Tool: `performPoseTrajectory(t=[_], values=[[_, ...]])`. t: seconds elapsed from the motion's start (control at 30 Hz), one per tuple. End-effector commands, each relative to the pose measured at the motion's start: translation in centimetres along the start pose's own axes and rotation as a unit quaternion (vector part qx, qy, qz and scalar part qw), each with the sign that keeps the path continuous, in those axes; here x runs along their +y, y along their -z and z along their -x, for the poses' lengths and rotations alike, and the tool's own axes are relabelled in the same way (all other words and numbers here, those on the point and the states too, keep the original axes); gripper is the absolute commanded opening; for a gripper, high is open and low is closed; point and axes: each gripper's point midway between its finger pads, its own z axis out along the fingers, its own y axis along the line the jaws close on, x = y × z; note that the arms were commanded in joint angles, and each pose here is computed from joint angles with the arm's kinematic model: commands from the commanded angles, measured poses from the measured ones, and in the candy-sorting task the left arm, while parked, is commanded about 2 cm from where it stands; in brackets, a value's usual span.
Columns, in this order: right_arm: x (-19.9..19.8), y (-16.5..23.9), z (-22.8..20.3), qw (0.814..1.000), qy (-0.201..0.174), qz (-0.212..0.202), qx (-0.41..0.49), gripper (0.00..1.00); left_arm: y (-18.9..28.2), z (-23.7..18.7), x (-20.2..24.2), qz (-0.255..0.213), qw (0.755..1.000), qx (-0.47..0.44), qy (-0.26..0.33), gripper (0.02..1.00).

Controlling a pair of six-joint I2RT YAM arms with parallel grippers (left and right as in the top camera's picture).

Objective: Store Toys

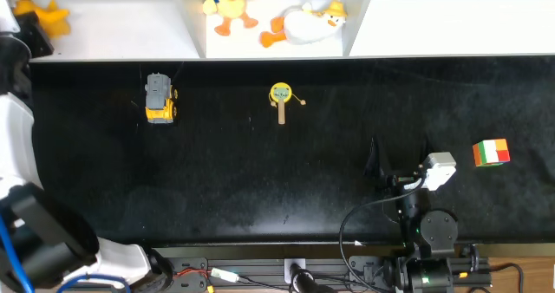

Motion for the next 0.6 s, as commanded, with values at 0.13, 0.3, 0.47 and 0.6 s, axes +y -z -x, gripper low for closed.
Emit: performPoseTrajectory(t=[0.13, 0.3, 0.47, 0.6], values=[[-0.1, 0.0, -0.3, 1.0, -0.002, -0.001, 0.0, 0.993, -1.9, 0.2, -0.7, -0.009, 1.0, 0.01, 0.007, 0.178], [-0.1, 0.0, -0.3, 1.0, -0.002, -0.001, 0.0, 0.996, -2.1, 0.0, -1.2, -0.013, 0.999, 0.014, 0.039, 0.159], [-0.1, 0.0, -0.3, 1.0, -0.002, -0.001, 0.0, 0.996, -2.2, -0.2, -1.2, -0.012, 0.999, 0.017, 0.039, 0.161], [-0.1, 0.0, -0.3, 1.0, -0.002, -0.001, 0.0, 0.996, -2.8, -1.0, -1.1, -0.013, 0.999, 0.025, 0.037, 0.174]])
